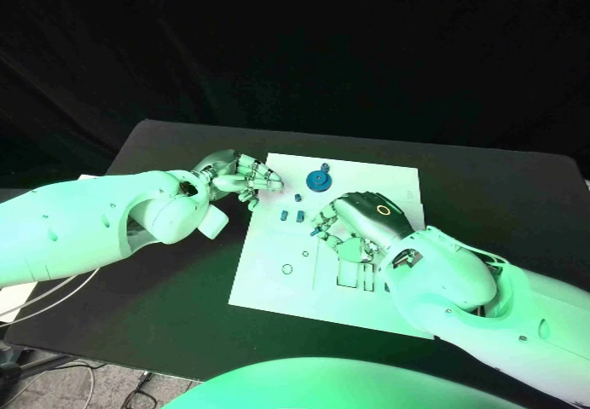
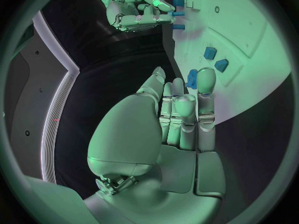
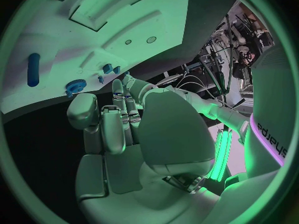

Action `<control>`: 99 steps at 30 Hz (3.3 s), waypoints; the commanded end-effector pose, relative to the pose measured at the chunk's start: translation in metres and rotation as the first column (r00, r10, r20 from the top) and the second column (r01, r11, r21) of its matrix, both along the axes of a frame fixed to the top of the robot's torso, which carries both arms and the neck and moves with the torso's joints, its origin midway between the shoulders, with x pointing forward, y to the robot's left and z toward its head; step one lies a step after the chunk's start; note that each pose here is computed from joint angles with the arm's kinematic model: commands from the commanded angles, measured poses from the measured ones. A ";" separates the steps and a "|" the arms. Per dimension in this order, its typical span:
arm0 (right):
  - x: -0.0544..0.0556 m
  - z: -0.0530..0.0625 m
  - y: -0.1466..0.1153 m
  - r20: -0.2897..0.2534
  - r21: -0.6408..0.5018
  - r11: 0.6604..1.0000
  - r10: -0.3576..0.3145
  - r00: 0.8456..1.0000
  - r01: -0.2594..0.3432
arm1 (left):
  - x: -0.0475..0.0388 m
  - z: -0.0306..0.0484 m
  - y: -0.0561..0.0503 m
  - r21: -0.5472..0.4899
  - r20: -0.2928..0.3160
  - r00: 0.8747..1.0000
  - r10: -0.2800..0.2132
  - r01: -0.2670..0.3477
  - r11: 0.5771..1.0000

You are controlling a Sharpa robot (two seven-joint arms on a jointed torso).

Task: Assemble the parts on the task board

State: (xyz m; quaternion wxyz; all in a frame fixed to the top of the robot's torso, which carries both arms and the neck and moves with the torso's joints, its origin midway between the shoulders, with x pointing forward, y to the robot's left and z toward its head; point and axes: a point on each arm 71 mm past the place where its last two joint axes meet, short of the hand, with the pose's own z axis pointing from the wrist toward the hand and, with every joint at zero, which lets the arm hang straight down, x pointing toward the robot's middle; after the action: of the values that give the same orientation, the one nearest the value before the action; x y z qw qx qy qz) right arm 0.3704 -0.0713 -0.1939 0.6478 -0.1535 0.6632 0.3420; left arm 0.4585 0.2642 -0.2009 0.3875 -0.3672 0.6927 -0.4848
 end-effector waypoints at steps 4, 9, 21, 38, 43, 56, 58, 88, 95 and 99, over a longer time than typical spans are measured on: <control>0.000 -0.007 0.009 0.049 -0.174 0.985 0.022 0.999 -0.013 | 0.0036 0.0055 0.004 -0.086 -0.007 0.999 0.045 -0.045 0.995; 0.000 -0.011 0.015 0.048 -0.212 0.977 0.035 0.998 -0.024 | 0.0053 0.0071 0.006 -0.122 -0.013 0.997 0.073 -0.074 0.990; 0.001 -0.018 0.025 0.031 -0.240 0.970 0.057 0.998 -0.048 | 0.0063 0.0090 0.005 -0.163 -0.025 0.993 0.114 -0.116 0.980; -0.001 -0.022 0.032 0.008 -0.232 0.970 0.077 0.997 -0.073 | 0.0068 0.0091 -0.001 -0.176 -0.031 0.994 0.101 -0.105 0.979; -0.001 -0.023 0.032 0.005 -0.236 0.969 0.076 0.997 -0.073 | 0.0067 0.0092 -0.001 -0.180 -0.031 0.995 0.100 -0.104 0.978; -0.001 -0.025 0.032 -0.006 -0.245 0.966 0.080 0.997 -0.079 | 0.0068 0.0093 -0.002 -0.184 -0.030 0.995 0.096 -0.100 0.978; -0.001 -0.025 0.032 -0.007 -0.246 0.966 0.081 0.997 -0.081 | 0.0068 0.0094 -0.002 -0.184 -0.029 0.995 0.096 -0.100 0.978; -0.001 -0.030 0.034 -0.018 -0.280 0.957 0.078 0.997 -0.080 | 0.0066 0.0096 -0.003 -0.188 -0.029 0.996 0.087 -0.091 0.978; 0.000 -0.030 0.034 -0.020 -0.288 0.954 0.077 0.997 -0.080 | 0.0066 0.0094 -0.003 -0.188 -0.030 0.996 0.084 -0.088 0.978; -0.001 -0.031 0.034 -0.025 -0.292 0.953 0.080 0.996 -0.084 | 0.0065 0.0094 -0.003 -0.188 -0.030 0.996 0.083 -0.088 0.978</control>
State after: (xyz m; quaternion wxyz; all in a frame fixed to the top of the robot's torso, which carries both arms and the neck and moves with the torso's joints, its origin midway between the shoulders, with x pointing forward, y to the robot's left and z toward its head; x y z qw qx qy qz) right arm 0.3704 -0.0374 -0.2228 0.6039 -0.2631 0.6998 0.2762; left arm 0.4652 0.2641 -0.1932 0.3692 -0.4424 0.6327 -0.5173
